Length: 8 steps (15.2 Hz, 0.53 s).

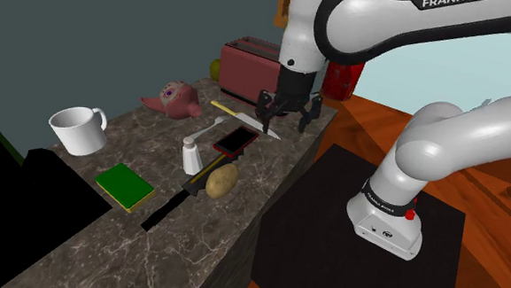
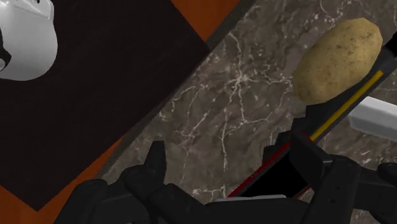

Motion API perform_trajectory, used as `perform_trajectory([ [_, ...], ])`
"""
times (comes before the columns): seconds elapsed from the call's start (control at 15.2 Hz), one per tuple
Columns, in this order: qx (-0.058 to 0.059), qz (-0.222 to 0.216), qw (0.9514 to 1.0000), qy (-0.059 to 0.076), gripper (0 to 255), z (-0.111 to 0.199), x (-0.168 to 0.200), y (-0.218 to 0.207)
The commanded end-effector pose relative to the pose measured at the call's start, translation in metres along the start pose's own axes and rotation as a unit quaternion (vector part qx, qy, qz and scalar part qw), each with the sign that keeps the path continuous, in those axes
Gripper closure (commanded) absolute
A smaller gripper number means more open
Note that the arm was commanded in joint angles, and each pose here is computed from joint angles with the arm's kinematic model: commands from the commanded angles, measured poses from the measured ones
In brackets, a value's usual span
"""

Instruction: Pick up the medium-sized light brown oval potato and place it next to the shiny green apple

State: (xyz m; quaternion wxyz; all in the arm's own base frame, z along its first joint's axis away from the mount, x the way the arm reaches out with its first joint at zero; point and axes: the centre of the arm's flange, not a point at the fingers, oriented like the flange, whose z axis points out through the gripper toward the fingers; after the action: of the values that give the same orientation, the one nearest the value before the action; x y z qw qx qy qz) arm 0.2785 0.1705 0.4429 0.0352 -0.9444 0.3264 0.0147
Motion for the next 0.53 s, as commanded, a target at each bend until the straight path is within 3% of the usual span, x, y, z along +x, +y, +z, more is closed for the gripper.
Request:
perform_trajectory([
  [0.0, 0.006, 0.037, 0.9993, 0.003, 0, 0.014, -0.009, -0.019],
  [0.2, 0.014, 0.087, 0.9961, 0.007, 0, 0.036, -0.019, -0.049],
  [0.46, 0.024, 0.153, 0.9878, 0.012, 0, 0.064, -0.027, -0.090],
])
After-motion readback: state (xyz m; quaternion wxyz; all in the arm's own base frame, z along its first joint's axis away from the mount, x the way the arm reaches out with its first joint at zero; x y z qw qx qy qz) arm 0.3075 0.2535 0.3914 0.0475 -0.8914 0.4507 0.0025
